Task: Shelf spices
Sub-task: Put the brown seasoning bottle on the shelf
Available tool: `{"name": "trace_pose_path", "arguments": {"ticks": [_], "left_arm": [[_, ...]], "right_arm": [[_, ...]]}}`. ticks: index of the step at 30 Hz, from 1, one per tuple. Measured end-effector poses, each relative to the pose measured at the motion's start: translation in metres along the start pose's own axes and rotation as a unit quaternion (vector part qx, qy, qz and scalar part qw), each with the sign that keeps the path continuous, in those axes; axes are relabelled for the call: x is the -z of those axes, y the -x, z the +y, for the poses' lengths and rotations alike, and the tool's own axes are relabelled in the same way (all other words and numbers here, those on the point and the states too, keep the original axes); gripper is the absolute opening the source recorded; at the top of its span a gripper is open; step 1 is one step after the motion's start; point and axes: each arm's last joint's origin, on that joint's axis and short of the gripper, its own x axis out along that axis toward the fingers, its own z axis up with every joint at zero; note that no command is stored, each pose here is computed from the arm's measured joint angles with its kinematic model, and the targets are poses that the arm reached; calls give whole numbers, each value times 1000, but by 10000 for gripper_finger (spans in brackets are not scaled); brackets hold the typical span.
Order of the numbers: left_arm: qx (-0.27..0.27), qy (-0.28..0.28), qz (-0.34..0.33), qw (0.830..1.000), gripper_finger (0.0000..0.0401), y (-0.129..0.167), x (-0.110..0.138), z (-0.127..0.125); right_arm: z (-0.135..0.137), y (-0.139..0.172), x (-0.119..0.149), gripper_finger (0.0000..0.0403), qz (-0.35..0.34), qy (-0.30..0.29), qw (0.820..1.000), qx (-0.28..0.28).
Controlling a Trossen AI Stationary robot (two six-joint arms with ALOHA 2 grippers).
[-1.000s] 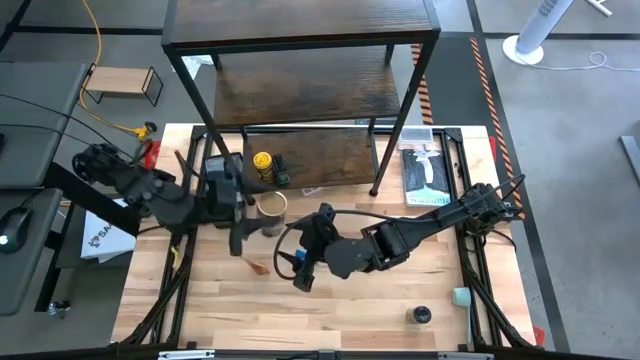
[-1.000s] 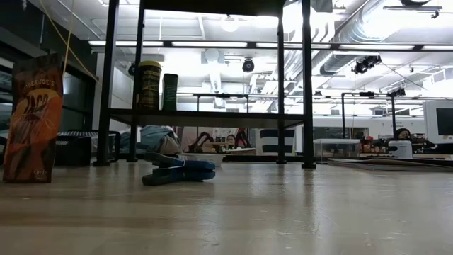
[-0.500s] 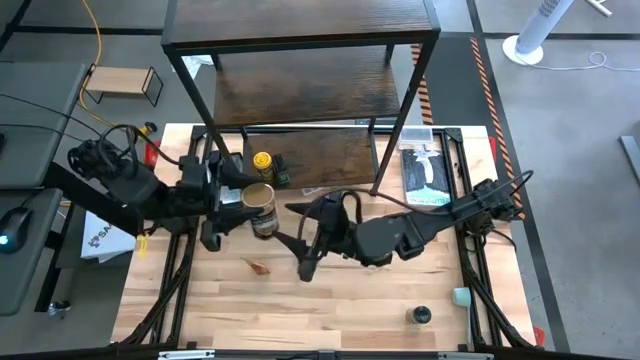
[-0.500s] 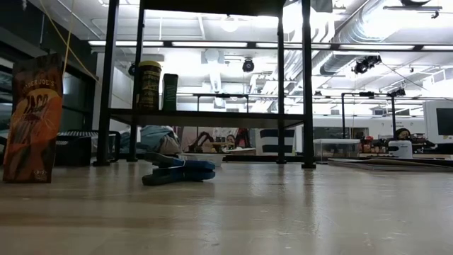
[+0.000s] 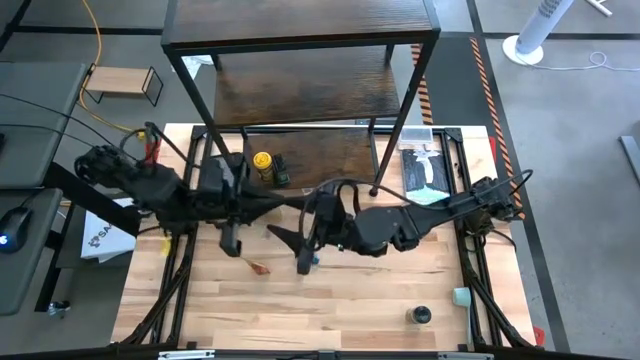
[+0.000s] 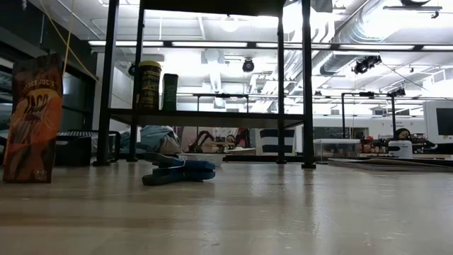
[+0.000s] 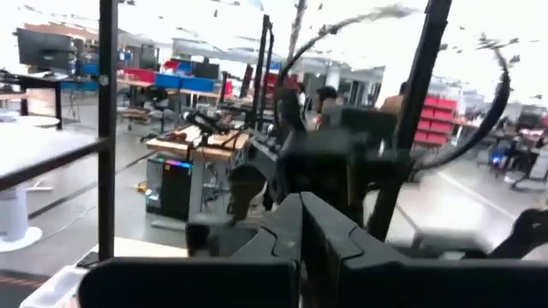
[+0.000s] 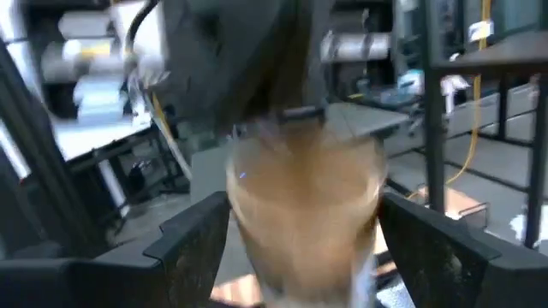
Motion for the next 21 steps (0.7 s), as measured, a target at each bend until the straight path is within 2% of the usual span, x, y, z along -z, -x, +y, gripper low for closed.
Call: {"name": "trace_pose_path", "arguments": {"ticks": [2,4,7,9,12,14,17,21], "left_arm": [[-8,-8,7,1000,3,-4,4,1],[-21,-40,39,998,3,-3,9,5],[-57,-73,152,984,3,8,29,15],[-68,-65,227,969,2,18,43,19],[-49,-55,303,950,2,32,57,16],[-15,-50,334,941,1,38,68,8],[16,-38,383,923,0,49,97,-5],[-23,-8,453,891,25,59,154,-3]], "right_arm": [[1,1,-1,291,-4,-2,1000,-5],[0,1,1,291,5,28,1000,7],[-8,0,11,291,48,91,993,59],[-13,-1,18,291,77,94,989,79],[-16,2,28,291,121,79,986,78],[-16,7,36,291,160,83,980,84],[-17,17,49,291,216,91,967,98],[-17,29,61,291,274,68,953,112]]}}
